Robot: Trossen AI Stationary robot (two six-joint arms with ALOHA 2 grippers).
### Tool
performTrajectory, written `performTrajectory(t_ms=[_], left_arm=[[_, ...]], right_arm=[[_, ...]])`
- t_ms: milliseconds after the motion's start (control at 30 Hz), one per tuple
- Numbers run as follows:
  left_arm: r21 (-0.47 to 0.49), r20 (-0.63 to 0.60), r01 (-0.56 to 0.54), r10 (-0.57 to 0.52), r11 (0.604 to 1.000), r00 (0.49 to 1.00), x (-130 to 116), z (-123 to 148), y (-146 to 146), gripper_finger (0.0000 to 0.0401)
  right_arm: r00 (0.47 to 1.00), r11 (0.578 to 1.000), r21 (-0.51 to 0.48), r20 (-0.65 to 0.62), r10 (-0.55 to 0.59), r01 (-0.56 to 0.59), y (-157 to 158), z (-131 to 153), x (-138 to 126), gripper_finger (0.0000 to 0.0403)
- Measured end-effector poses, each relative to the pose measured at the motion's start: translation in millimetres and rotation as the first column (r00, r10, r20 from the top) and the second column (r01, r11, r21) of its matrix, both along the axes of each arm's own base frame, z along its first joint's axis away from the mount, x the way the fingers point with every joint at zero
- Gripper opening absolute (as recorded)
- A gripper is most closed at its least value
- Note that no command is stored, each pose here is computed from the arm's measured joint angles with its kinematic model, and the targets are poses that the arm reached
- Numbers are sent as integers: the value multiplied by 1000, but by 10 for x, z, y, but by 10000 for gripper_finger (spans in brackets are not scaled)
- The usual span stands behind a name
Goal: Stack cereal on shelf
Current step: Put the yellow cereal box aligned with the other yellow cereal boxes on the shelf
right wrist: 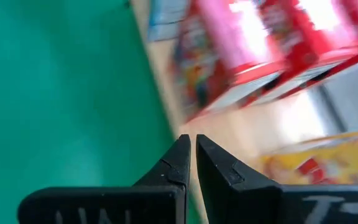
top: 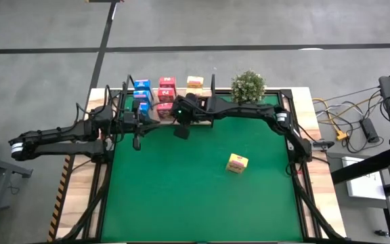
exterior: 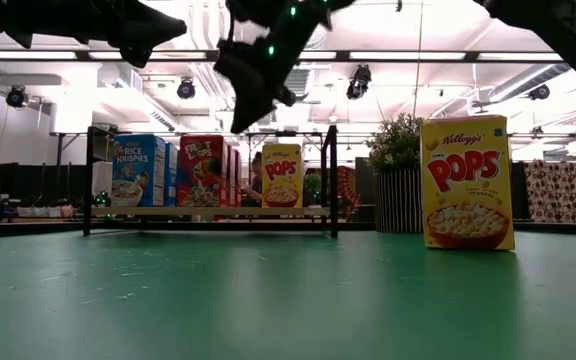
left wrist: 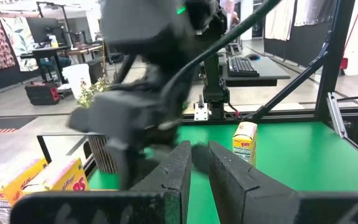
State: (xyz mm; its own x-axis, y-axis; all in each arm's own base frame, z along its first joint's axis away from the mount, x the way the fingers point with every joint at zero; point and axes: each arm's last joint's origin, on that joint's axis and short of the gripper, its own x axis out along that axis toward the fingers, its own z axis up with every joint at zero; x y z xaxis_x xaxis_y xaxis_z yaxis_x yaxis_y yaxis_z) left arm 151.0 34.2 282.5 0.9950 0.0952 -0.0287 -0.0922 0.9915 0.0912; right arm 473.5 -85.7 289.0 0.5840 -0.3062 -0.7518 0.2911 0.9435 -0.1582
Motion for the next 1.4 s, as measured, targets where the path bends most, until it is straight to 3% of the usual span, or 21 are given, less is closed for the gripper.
performTrajectory(t_ms=[233, 333, 467, 700, 900, 1167, 1267, 1400], left_arm=[[-1, -2, 0, 0, 1000, 1000, 2, -3, 1, 36], [-1, -3, 0, 0, 1000, 1000, 2, -4, 1, 36], [-1, -3, 0, 0, 1000, 1000, 2, -4, 0, 36], [-5, -5, 0, 0, 1000, 1000, 2, -6, 1, 36], [-10, -7, 0, 0, 1000, 1000, 2, -9, 1, 36], [-10, -7, 0, 0, 1000, 1000, 2, -9, 0, 36], [-10, -7, 0, 0, 1000, 1000, 1, -8, 0, 36], [-10, -7, 0, 0, 1000, 1000, 2, -8, 1, 36]], right_arm=[[977, 965, 233, -145, 159, -122, 484, 178, -162, 17], [946, 939, 331, -264, 189, -95, 681, 179, -295, 18], [898, 928, 372, -410, 161, 3, 926, 153, -454, 20], [884, 938, 345, -450, 125, 43, 1291, 284, -656, 80], [902, 987, 161, -428, 62, 9, 1563, 427, -928, 164], [924, 998, 28, -381, -40, 55, 1869, 355, -1435, 242], [917, 993, 24, -386, -98, 116, 1910, 300, -1653, 257], [934, 971, 94, -310, -180, 219, 1897, 257, -1879, 268]])
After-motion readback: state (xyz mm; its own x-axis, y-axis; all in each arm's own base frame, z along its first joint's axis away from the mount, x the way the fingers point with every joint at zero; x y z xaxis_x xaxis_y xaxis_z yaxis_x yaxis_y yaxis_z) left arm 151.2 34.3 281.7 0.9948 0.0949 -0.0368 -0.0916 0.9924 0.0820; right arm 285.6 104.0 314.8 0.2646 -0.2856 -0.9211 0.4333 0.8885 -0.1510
